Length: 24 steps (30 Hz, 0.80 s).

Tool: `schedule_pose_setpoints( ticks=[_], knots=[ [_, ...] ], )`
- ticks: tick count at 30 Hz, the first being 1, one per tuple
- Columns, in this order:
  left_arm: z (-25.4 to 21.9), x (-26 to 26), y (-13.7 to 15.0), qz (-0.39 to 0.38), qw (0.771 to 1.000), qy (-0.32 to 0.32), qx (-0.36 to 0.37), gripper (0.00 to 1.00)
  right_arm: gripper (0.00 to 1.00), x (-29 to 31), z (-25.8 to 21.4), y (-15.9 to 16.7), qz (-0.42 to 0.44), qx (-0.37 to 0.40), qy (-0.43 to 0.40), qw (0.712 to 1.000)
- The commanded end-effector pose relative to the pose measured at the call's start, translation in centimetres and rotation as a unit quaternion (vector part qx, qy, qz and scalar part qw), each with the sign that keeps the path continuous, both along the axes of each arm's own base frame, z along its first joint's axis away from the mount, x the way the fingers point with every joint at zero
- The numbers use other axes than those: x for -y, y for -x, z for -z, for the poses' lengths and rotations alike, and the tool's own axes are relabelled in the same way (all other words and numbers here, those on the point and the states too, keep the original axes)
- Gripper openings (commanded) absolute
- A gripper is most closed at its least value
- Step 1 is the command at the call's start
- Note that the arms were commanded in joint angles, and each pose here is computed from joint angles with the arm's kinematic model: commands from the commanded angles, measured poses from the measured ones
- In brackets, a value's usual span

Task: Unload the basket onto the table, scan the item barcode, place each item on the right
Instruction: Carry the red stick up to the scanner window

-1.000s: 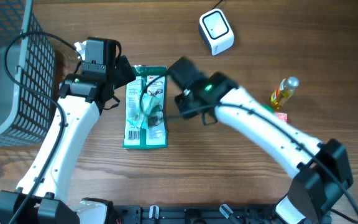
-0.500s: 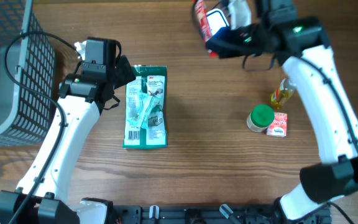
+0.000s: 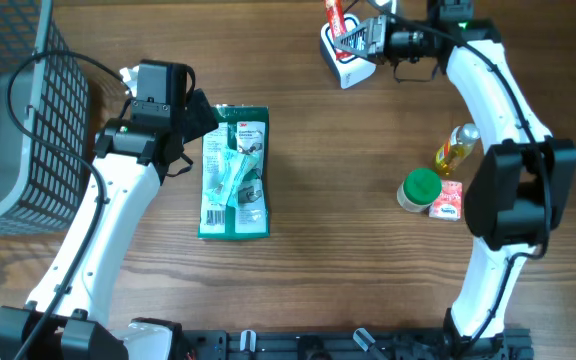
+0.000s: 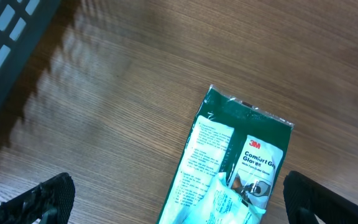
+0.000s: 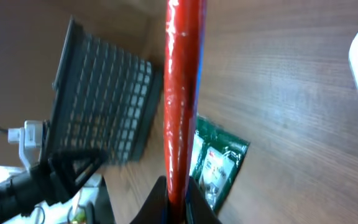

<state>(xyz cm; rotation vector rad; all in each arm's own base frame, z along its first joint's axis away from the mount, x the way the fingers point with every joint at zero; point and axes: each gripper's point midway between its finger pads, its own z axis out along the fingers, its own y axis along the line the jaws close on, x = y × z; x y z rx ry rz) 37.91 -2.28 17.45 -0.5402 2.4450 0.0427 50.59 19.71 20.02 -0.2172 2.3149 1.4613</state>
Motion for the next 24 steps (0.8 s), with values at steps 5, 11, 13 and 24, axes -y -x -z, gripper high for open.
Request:
schedule_pose_setpoints(
  ticks=[5, 11, 13, 24],
  knots=[
    [0.2, -0.1, 0.0, 0.004, 1.000, -0.004, -0.003, 1.00, 0.04, 1.9, 7.9, -2.5, 0.089, -0.100, 0.051, 0.990],
    [0.2, -0.1, 0.0, 0.004, 1.000, -0.004, -0.003, 1.00, 0.04, 2.1, 10.6, -2.6, 0.093, -0.123, 0.061, 0.986],
    [0.2, -0.1, 0.0, 0.004, 1.000, -0.004, -0.003, 1.00, 0.05, 2.1, 11.4, -2.5, 0.093, -0.131, 0.062, 0.985],
    [0.2, -0.1, 0.0, 0.004, 1.000, -0.004, -0.003, 1.00, 0.07, 4.0, 14.7, -1.4, 0.145, -0.203, 0.129, 0.960]
  ],
)
